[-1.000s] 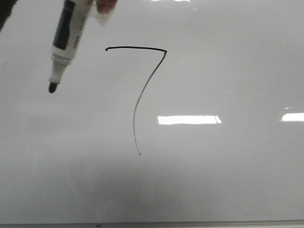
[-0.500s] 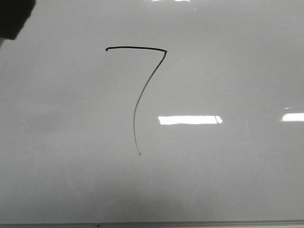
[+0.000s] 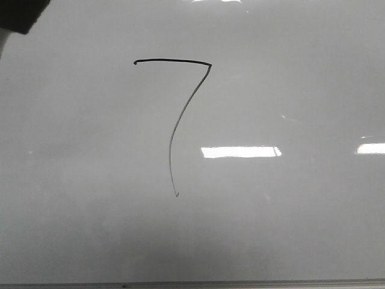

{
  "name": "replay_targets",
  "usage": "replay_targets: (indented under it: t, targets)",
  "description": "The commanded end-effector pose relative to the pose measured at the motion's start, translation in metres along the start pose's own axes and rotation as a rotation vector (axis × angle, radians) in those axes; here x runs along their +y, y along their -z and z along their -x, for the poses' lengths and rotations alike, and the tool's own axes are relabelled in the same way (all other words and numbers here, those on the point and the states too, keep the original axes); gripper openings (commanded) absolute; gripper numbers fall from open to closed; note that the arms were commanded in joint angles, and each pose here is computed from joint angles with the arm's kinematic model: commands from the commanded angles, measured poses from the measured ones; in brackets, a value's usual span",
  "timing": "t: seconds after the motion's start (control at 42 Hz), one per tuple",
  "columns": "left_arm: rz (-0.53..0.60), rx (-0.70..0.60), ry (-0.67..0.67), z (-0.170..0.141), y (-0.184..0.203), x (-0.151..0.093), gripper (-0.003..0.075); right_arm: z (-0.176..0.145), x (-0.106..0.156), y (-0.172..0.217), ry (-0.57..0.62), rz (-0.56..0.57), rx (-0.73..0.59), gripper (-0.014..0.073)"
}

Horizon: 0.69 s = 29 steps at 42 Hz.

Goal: Write number 7 on whiteboard

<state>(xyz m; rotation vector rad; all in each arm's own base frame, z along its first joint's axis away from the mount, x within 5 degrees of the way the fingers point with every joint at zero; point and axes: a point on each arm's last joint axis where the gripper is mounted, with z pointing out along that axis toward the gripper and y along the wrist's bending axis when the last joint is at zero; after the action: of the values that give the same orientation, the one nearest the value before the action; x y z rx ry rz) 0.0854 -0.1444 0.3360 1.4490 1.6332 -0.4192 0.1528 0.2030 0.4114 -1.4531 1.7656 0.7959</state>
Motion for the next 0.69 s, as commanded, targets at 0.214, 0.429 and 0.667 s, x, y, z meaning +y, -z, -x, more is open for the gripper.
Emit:
replay_targets:
  t: [0.214, 0.429, 0.667]
  targets:
    - [0.308, 0.020, 0.242, -0.010, 0.020, 0.047, -0.0020, -0.046, -0.007, 0.089, -0.210, -0.469, -0.240, 0.0428]
    - [0.655, 0.101, 0.590, -0.049, 0.049, 0.092, -0.0020, -0.131, 0.030, 0.096, -0.358, -0.714, -0.430, 0.0186]
    - [0.903, 0.224, 0.799, -0.111, 0.063, 0.112, -0.0020, -0.175, 0.062, 0.089, -0.345, -0.744, -0.517, -0.0065]
